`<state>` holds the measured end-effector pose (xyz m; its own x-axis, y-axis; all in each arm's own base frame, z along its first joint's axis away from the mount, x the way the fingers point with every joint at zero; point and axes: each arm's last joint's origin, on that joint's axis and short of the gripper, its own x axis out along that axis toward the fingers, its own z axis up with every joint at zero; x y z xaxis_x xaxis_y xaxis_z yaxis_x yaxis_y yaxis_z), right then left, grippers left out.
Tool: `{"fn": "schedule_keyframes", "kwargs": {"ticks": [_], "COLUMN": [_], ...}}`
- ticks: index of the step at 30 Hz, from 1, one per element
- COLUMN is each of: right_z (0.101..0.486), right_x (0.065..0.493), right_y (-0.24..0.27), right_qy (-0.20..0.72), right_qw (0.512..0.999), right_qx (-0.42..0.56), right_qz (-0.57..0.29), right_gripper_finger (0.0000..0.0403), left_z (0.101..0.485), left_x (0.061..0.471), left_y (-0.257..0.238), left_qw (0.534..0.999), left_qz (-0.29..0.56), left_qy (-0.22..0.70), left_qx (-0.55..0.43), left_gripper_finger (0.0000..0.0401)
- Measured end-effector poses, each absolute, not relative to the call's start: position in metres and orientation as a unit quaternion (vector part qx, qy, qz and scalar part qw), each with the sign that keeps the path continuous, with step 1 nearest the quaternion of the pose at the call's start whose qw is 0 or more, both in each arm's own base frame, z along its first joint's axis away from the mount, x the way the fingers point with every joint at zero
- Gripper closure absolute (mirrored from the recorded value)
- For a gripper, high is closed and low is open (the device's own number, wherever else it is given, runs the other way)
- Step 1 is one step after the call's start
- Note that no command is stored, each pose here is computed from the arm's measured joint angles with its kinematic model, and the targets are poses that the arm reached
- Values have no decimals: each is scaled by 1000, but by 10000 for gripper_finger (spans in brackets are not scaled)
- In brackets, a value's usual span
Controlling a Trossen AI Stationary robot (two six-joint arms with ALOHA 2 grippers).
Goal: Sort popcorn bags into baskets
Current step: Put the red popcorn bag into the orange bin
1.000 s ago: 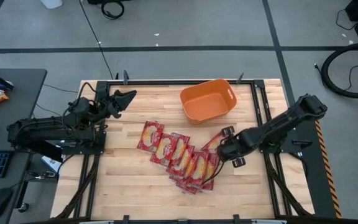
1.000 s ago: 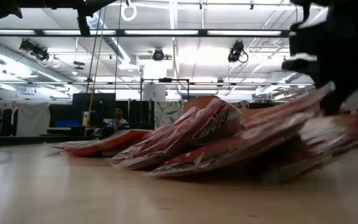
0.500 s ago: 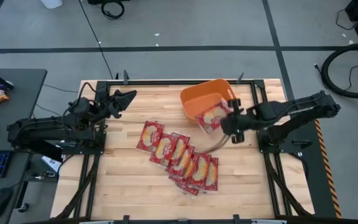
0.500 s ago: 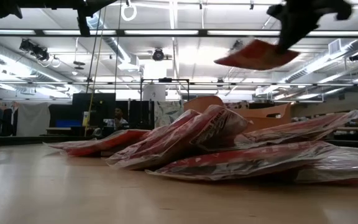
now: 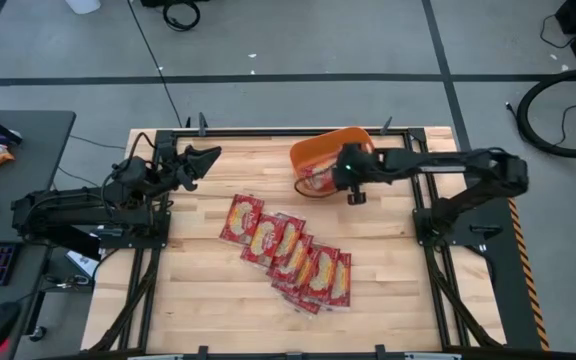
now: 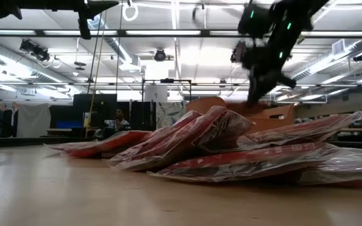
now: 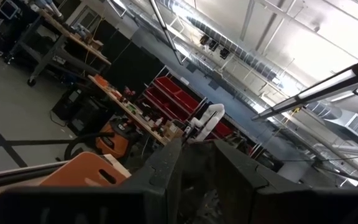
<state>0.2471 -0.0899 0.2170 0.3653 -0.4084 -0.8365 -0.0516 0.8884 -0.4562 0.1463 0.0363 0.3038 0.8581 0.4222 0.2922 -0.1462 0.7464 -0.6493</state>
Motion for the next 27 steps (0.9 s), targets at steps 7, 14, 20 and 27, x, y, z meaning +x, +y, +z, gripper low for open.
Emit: {"fn": "schedule_keyframes", "kwargs": {"ticks": [7, 14, 20, 27], "right_z": [192, 228, 284, 305], "right_x": [251, 254, 248, 242], "right_y": [-122, -119, -100, -50], "right_qy": [605, 614, 562, 490], "right_qw": [766, 765, 817, 859], "right_qx": [-168, -147, -33, 144], "right_qz": [-135, -128, -124, -24], "right_gripper_finger": [374, 323, 275, 257], "left_z": [303, 303, 303, 298], "left_x": [146, 147, 147, 148], "left_y": [36, 36, 36, 36], "left_qw": [910, 910, 910, 914], "left_qz": [157, 156, 156, 162], "left_qy": [-212, -212, -210, -187], "left_qx": [-320, -321, -321, -321], "left_gripper_finger": [307, 307, 307, 307]}}
